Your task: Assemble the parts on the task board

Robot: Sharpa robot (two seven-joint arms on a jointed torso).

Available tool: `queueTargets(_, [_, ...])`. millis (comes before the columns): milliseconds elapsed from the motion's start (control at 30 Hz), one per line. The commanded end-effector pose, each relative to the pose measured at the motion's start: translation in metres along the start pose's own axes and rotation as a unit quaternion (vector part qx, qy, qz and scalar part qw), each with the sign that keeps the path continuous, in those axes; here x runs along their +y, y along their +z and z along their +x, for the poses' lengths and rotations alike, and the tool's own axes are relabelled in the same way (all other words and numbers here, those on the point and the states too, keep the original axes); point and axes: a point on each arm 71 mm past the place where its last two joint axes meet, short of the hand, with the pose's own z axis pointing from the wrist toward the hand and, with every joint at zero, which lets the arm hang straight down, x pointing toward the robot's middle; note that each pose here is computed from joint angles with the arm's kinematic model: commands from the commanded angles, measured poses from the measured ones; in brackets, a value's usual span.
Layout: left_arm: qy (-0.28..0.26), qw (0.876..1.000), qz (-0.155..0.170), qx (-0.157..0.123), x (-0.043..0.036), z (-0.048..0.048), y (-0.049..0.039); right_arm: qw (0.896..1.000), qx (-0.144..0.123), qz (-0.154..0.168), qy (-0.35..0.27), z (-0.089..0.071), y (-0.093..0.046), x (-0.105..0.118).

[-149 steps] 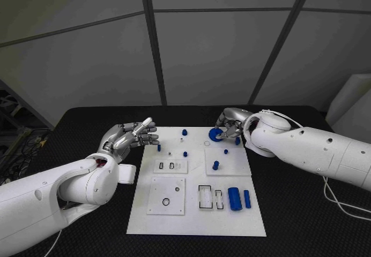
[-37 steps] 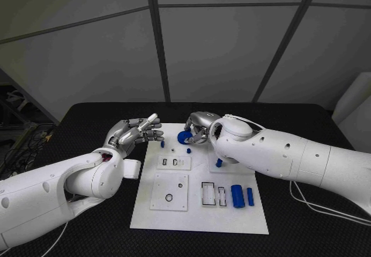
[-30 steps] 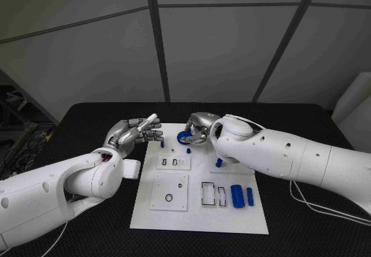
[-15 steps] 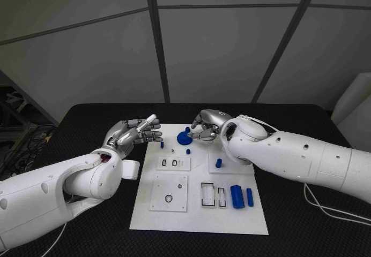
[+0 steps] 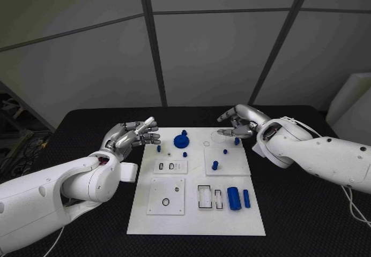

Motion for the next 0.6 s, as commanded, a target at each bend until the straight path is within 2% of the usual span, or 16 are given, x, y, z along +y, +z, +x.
queueTargets(33, [0.001,1.0,0.005,0.006,-0.0014,0.0025,0.0005,0.999,0.028,-0.01,0.023,-0.005,-0.006,-0.011])
queueTargets(267, [0.001,1.0,0.005,0.007,-0.0007,0.0036,0.0012,0.999,0.037,0.014,0.013,-0.012,-0.011,-0.036])
queueTargets(600, [0.001,1.0,0.005,0.006,0.0003,0.0032,0.0018,0.998,0.05,0.03,0.009,-0.01,-0.012,-0.051])
